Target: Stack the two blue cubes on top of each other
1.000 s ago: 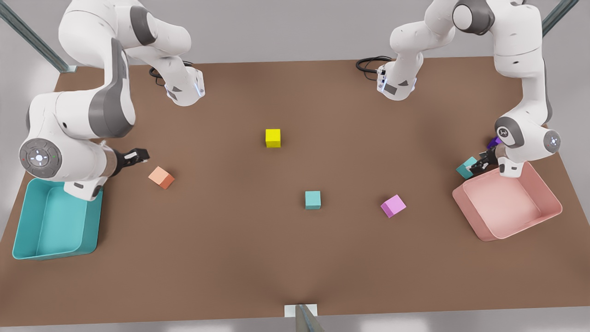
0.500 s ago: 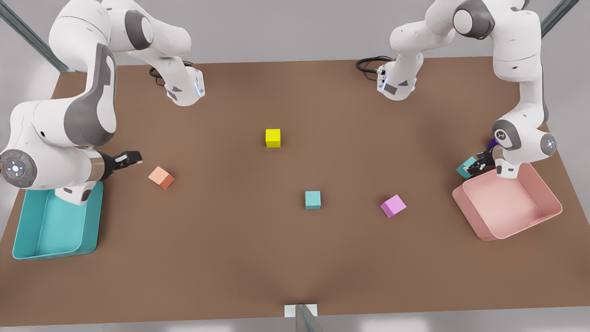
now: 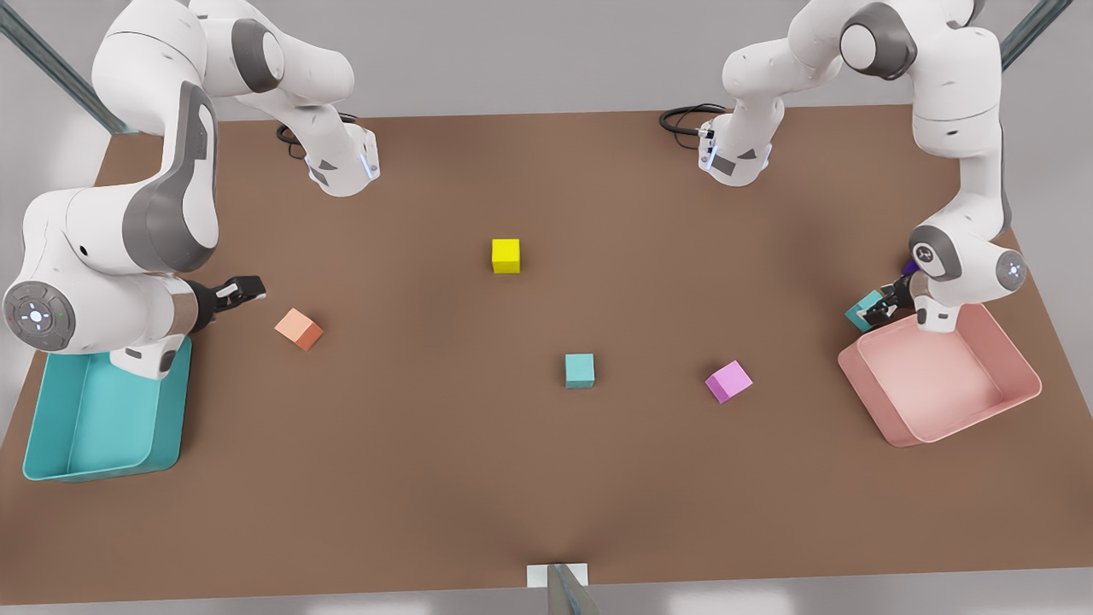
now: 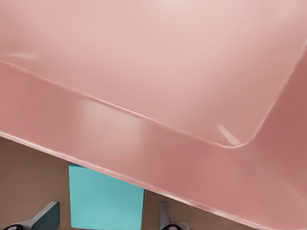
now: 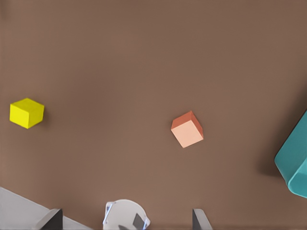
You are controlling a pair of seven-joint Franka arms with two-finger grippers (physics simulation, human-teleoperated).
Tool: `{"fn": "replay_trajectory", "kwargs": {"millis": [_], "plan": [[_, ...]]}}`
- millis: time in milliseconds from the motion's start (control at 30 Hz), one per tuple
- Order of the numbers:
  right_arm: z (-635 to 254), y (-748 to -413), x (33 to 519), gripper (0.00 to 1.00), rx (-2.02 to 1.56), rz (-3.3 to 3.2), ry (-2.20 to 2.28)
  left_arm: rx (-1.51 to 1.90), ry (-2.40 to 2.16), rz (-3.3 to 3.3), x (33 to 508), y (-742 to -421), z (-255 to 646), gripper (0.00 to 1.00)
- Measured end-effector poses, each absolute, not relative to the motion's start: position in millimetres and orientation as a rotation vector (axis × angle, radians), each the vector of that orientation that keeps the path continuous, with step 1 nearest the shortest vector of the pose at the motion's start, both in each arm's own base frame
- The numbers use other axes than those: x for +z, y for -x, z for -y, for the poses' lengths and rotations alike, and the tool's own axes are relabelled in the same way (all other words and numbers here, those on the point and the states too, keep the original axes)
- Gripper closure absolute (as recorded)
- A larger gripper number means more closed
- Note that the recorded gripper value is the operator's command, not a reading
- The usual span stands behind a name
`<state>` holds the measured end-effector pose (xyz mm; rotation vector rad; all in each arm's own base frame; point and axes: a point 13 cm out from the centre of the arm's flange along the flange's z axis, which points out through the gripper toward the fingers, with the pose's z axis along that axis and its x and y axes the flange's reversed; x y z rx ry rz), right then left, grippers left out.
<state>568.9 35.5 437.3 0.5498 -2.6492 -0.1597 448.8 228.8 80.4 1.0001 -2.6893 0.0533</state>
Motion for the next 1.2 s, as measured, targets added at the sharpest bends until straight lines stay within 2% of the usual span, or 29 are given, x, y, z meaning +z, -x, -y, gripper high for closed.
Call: {"fn": "replay_trajectory", "kwargs": {"millis": [900,933,967,1067,1200], "plan": [[-39,-566,434,0.0,-0.167,2.621,-0.587,0.04,-1.009,2.671,42,-443,-230,0.0],[-39,-566,433,0.0,-0.168,2.62,-0.588,0.039,-1.01,2.672,41,-442,-231,0.02],[-39,-566,433,0.0,-0.168,2.62,-0.589,0.038,-1.01,2.674,41,-443,-231,0.14],[-40,-565,433,0.0,-0.168,2.618,-0.592,0.038,-1.016,2.678,41,-444,-231,0.26],[-40,-565,433,0.0,-0.169,2.616,-0.593,0.048,-1.021,2.689,51,-450,-228,0.26]]}}
